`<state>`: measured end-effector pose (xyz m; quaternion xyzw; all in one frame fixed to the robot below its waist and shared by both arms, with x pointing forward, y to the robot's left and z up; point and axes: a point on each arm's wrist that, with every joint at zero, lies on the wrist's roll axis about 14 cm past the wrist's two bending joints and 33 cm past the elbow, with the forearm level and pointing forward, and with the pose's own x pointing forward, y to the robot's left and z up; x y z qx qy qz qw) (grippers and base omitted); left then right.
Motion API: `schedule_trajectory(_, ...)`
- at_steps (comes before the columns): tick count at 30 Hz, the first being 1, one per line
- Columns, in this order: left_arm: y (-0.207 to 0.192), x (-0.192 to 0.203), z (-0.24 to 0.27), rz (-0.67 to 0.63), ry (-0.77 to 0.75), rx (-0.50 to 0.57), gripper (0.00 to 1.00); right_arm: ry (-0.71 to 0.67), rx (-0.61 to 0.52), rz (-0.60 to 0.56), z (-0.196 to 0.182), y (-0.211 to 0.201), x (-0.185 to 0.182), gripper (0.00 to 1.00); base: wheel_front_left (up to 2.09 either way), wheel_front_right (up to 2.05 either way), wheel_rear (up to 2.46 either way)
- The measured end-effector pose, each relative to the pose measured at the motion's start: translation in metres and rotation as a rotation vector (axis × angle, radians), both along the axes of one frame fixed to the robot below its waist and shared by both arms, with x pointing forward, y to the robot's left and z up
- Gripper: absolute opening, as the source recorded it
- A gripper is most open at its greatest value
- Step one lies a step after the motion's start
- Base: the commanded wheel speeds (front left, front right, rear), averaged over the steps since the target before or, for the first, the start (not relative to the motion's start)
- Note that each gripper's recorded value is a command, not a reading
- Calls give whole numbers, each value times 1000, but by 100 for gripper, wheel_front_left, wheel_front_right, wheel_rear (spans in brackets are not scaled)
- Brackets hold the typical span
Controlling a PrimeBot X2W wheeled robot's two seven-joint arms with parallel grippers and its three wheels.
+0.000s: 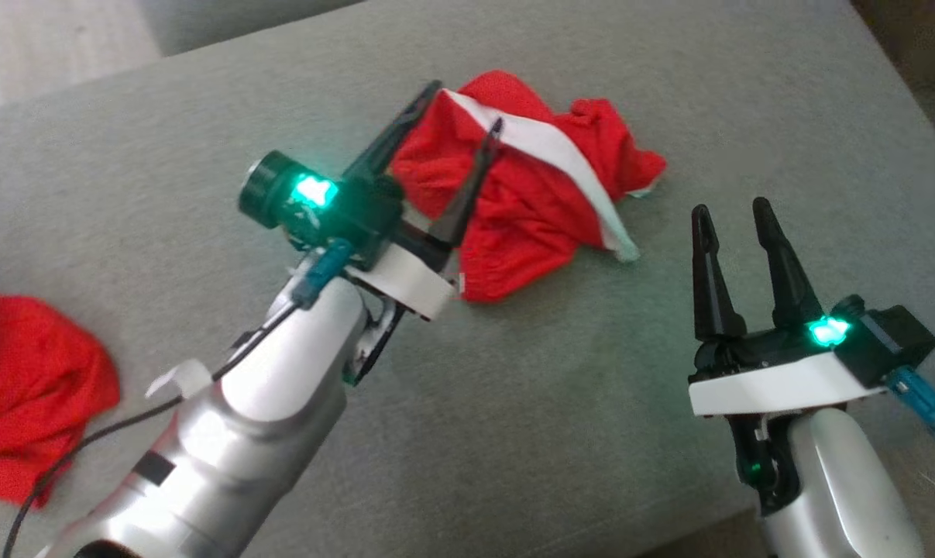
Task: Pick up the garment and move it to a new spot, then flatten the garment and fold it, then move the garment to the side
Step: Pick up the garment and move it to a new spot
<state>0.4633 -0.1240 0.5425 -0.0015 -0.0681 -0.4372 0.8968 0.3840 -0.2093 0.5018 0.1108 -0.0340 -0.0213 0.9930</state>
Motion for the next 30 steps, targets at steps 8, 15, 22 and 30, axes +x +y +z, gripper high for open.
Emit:
schedule_trajectory(8,106,20,-5,296,33,-28,100,-34,-32,90,8,28,17,100,0,0,0)
schedule_trajectory(15,190,-12,-9,505,50,-52,100,-47,-42,169,11,56,21,100,0,0,0)
schedule_trajectory(22,235,-62,-35,655,147,-80,100,0,-45,233,-4,78,6,100,0,0,0)
schedule_trajectory(30,238,-71,-26,684,132,-124,100,-5,-48,268,-2,90,7,100,0,0,0)
